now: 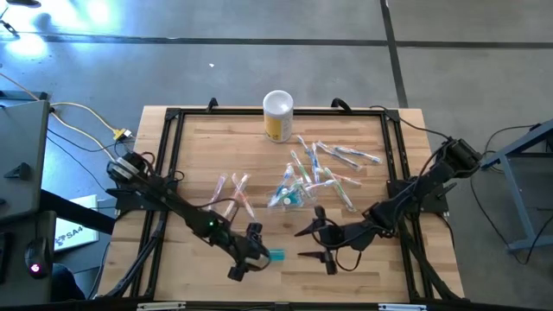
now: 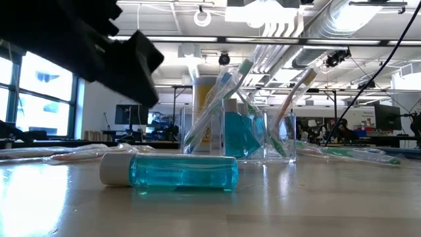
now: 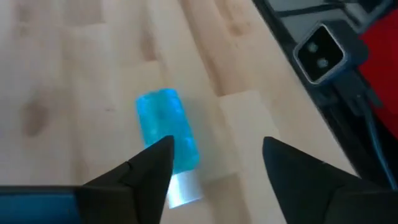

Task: Pick & Place toothbrushing station
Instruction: Put the blue mouthwash in the transparent organizer

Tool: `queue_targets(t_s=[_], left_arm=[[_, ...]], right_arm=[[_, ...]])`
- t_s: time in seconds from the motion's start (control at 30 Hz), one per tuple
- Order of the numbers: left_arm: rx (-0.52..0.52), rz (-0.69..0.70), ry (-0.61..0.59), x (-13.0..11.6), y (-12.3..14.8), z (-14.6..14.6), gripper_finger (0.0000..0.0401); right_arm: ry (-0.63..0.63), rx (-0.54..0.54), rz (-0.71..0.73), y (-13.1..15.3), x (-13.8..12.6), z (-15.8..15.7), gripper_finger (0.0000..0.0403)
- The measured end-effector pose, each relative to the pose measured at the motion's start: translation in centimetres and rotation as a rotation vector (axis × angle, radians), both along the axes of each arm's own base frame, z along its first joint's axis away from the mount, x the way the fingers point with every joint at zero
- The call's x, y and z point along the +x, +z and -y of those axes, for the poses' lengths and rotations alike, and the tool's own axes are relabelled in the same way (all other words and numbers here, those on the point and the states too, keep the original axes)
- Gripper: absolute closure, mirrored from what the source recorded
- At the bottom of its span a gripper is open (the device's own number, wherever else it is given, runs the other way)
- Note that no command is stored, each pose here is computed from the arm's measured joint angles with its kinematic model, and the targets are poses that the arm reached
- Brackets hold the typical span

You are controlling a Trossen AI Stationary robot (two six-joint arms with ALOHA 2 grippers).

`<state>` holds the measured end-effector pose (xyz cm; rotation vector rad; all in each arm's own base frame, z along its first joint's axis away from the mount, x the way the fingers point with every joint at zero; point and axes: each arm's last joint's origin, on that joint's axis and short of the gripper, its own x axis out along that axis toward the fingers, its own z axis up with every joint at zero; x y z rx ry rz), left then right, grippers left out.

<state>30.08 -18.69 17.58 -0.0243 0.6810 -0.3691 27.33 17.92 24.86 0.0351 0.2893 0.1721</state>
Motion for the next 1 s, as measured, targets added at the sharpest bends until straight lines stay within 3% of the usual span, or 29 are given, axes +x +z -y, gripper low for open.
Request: queue_targets(t_s=[0.13,0.33,0.7,0.9,1.0], left_arm=[[0.005,-0.010,-0.051,0.7,0.3,0.5,0.0128],[0.111,0.013,-0.058,0.9,0.9,0.5,0.0122],[0.083,-0.034,0.029,0.8,0.7,0.3,0.0121],[0.192,-0.118,0.132,0.7,-1.6,-0.1,0.0121],[0.185,-0.139,0.134,0.9,-2.5,0.0,0.0121]], right_arm=[[0.007,0.028,0.008,0.1,-0.2,-0.4,0.0173],[0.022,0.053,-0.001,0.0,-0.6,-1.1,0.0173],[0.049,0.047,-0.011,-0.3,-1.1,-2.0,0.0173],[0.050,0.069,-0.017,-0.4,-1.2,-2.1,0.0173],[0.048,0.070,-0.017,-0.4,-1.2,-2.1,0.0173]])
